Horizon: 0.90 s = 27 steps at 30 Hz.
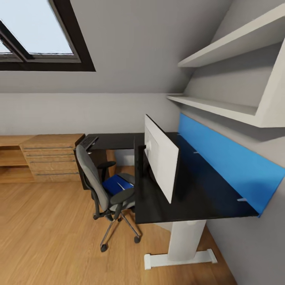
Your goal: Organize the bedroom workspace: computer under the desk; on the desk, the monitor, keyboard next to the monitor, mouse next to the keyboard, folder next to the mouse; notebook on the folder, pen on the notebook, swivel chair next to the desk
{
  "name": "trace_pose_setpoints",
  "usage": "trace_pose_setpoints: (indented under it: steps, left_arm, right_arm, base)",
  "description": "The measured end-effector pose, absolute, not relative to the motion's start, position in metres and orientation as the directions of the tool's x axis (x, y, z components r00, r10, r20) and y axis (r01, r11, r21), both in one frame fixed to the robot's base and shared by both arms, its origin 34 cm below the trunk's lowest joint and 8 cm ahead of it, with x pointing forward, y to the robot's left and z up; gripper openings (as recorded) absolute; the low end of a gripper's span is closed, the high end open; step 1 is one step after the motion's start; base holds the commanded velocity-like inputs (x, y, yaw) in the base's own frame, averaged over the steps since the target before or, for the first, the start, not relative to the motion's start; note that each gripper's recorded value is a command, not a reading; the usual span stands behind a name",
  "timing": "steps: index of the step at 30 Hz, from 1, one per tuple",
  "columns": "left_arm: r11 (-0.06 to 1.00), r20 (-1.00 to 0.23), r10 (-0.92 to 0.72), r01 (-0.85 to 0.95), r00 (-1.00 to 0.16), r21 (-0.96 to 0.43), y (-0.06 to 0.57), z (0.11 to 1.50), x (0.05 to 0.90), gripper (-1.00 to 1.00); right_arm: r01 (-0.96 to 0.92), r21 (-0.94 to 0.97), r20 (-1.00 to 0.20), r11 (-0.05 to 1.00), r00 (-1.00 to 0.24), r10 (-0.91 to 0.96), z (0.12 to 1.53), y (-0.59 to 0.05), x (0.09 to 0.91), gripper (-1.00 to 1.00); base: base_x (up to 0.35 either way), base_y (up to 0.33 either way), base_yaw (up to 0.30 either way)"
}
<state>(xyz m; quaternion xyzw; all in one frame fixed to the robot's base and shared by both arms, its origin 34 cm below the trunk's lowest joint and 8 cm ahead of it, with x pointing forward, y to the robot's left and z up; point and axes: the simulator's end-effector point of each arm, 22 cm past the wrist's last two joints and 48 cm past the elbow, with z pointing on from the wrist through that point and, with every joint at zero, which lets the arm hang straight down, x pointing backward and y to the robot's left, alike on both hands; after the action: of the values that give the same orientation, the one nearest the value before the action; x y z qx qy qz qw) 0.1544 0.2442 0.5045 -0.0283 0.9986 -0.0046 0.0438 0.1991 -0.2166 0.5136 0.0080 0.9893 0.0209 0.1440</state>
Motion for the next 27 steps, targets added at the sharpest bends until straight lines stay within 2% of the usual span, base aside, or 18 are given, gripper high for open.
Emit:
trace_pose_setpoints:
  steps: [11, 27]
  left_arm:
    - [0.994, -0.260, -0.110, -0.111, -0.959, -0.009, 0.250, 0.511, 0.193, 1.00]
    - [0.979, -0.515, -0.193, -0.196, -0.835, -0.049, 0.258, 0.541, 0.319, 1.00]
  right_arm:
    - [0.007, 0.058, -0.470, 0.998, -0.882, 0.033, 0.531, -0.207, 0.268, 1.00]
    - [0.007, 0.105, -0.623, 0.994, -0.779, 0.071, 0.563, -0.175, 0.349, 1.00]
  base:
    - [0.000, 0.000, 0.239]
    - [0.000, 0.000, 0.239]
